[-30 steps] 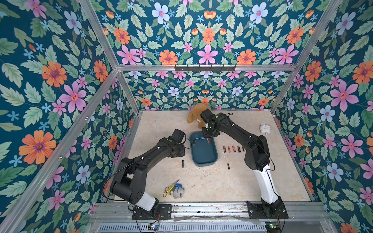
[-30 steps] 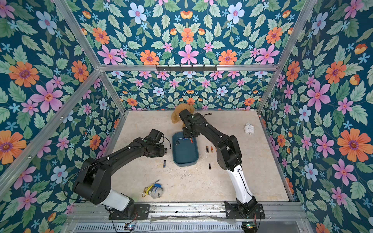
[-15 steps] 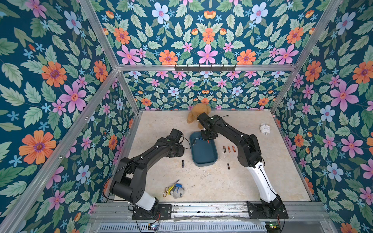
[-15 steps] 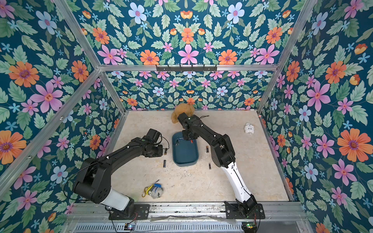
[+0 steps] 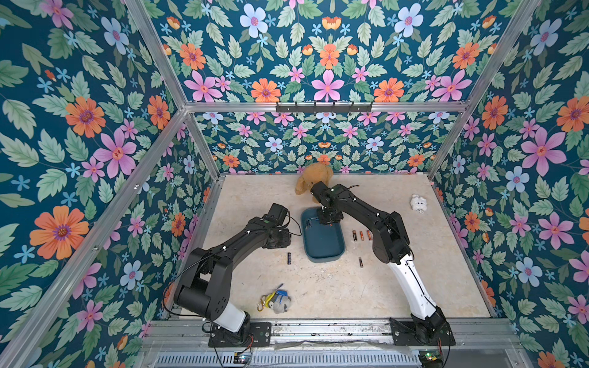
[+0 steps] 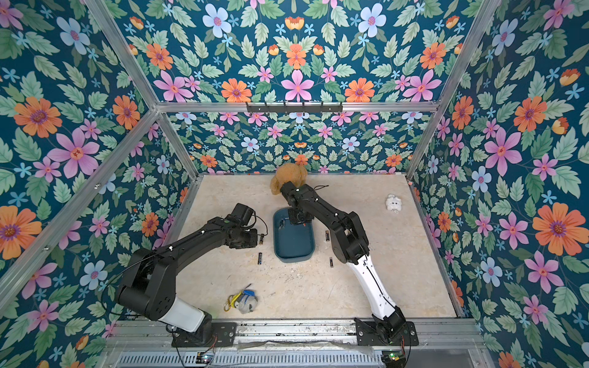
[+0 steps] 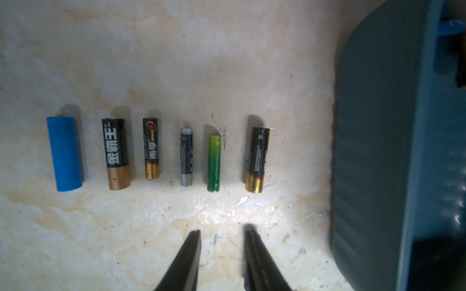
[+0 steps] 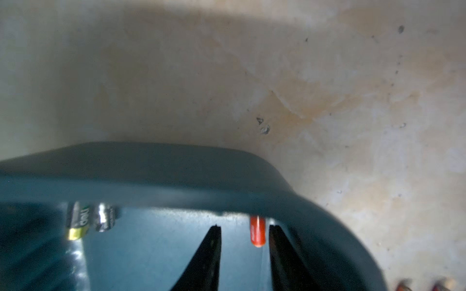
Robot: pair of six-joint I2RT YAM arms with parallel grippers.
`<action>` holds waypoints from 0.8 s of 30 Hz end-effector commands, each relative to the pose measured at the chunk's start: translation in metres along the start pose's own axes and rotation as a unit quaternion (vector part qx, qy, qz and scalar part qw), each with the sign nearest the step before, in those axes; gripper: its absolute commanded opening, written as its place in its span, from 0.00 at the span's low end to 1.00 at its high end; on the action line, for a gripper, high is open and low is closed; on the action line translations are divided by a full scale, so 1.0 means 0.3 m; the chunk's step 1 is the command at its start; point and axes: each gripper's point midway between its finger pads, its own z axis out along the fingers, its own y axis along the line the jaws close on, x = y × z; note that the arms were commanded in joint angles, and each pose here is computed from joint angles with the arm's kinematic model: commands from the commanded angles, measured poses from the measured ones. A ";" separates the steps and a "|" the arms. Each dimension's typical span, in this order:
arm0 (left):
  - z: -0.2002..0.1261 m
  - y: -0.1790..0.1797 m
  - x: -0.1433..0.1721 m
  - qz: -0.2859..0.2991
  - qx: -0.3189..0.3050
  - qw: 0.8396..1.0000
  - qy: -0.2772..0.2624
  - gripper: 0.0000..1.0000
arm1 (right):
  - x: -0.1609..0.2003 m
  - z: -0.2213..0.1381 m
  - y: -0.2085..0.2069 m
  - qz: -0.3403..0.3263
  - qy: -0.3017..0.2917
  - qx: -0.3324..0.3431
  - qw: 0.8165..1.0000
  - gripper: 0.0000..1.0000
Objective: Take the batteries out of the storage box
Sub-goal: Pick up the battery from the storage box.
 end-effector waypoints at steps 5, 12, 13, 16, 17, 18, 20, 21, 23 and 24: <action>0.005 0.004 0.000 0.006 -0.001 1.000 0.002 0.36 | 0.005 0.024 -0.005 -0.004 0.005 0.009 1.000 0.37; 0.005 0.003 -0.005 0.006 -0.002 1.000 0.002 0.36 | 0.009 0.040 0.001 -0.005 0.008 0.006 1.000 0.33; 0.004 0.002 -0.007 0.006 -0.001 1.000 0.001 0.36 | 0.007 0.041 0.000 -0.006 0.007 0.006 1.000 0.32; 0.000 -0.001 -0.014 0.006 0.000 1.000 -0.002 0.36 | 0.008 0.042 -0.002 -0.005 0.007 0.008 1.000 0.28; -0.001 -0.001 -0.016 0.006 0.000 1.000 -0.002 0.36 | 0.012 0.044 -0.005 -0.005 0.010 0.009 1.000 0.26; -0.004 -0.002 -0.018 0.005 0.001 1.000 -0.003 0.36 | 0.013 0.044 -0.003 -0.006 0.010 0.008 1.000 0.25; -0.007 -0.002 -0.021 0.006 0.000 1.000 -0.004 0.36 | 0.015 0.040 -0.002 -0.006 0.010 0.006 1.000 0.22; -0.008 -0.001 -0.022 0.007 -0.001 1.000 -0.005 0.36 | 0.015 0.038 -0.001 -0.005 0.009 0.004 1.000 0.21; -0.010 -0.002 -0.024 0.007 -0.001 1.000 -0.006 0.36 | 0.015 0.032 0.003 -0.005 0.008 0.000 1.000 0.18; -0.013 -0.005 -0.027 0.007 0.002 1.000 -0.007 0.36 | 0.013 0.028 0.005 -0.004 0.006 -0.002 1.000 0.17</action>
